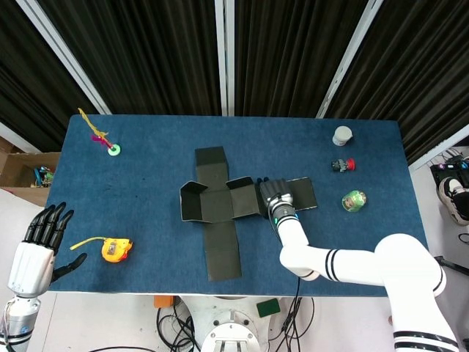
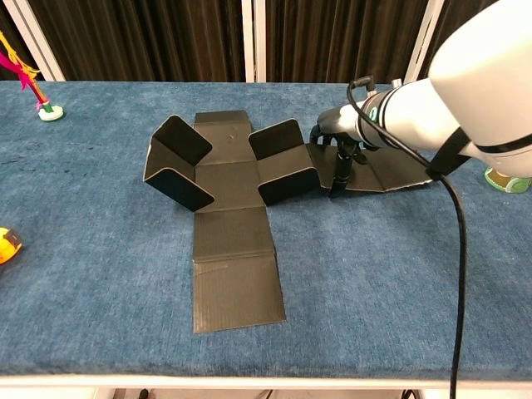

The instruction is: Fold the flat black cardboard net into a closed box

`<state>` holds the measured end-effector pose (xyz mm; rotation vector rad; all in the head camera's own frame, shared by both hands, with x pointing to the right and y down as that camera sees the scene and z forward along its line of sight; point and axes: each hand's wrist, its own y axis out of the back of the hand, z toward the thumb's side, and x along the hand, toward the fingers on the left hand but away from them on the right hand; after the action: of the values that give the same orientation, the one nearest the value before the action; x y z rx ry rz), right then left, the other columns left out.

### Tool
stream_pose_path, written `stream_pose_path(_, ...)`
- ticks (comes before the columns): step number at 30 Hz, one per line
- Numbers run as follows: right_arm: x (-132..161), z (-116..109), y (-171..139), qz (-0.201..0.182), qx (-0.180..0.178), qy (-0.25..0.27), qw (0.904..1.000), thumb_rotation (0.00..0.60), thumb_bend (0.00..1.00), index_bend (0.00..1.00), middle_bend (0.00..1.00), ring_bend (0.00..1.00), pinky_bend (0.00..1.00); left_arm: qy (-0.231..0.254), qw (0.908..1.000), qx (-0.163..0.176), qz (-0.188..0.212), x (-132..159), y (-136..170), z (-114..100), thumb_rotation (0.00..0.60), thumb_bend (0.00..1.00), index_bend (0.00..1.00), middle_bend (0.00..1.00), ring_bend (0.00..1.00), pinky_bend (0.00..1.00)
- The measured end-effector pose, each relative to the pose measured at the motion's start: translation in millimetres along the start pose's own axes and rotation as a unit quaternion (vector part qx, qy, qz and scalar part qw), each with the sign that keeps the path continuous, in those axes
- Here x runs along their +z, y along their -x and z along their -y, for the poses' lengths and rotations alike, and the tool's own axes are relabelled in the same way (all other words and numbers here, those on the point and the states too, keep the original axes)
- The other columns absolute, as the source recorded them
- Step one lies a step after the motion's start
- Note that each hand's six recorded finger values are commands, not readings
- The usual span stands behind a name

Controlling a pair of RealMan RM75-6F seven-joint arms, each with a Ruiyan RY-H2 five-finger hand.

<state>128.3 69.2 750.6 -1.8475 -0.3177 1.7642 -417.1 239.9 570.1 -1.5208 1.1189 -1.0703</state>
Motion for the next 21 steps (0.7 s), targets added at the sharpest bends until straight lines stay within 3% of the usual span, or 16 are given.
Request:
stream_pose_path(2,0,-2,-3,-0.007,-0.007,0.004,0.9999,0.600,0.32,0.39,0.27,0.74,1.00,0.009,0.9999,-0.012,0.000,-1,-4,5,0.600,0.00,0.04,0.00,0.03,0.16)
stream_pose_path(5,0,-4,-6,-0.020,-0.017,0.006,0.9996,0.600,0.32,0.39,0.29,0.74,1.00,0.027,0.9988,-0.040,-0.004,-2,-16,18,0.600,0.00,0.04,0.00,0.14,0.28)
stream_pose_path(6,0,-4,-7,-0.024,-0.020,0.006,0.9995,0.600,0.32,0.39,0.29,0.74,1.00,0.033,0.9980,-0.053,-0.006,-2,-22,25,0.600,0.00,0.05,0.00,0.20,0.35)
stream_pose_path(9,3,-5,-10,-0.038,-0.029,0.002,0.9988,0.600,0.32,0.39,0.31,0.74,1.00,0.044,0.9955,-0.083,-0.004,1,-45,45,0.600,0.00,0.05,0.04,0.44,0.73)
stream_pose_path(11,6,-5,-12,-0.047,-0.036,-0.005,0.9982,0.600,0.32,0.39,0.32,0.74,1.00,0.047,0.9939,-0.099,0.001,6,-62,58,0.600,0.00,0.05,0.06,0.51,0.81)
stream_pose_path(14,10,-4,-14,-0.055,-0.044,-0.017,0.9974,0.600,0.32,0.39,0.33,0.74,1.00,0.047,0.9907,-0.128,0.007,16,-86,82,0.600,0.00,0.01,0.04,0.54,0.87)
stream_pose_path(21,15,-4,-14,-0.056,-0.057,-0.049,0.9956,0.600,0.32,0.39,0.33,0.74,1.00,0.053,0.9806,-0.186,0.028,58,-125,135,0.600,0.00,0.00,0.00,0.52,0.83)
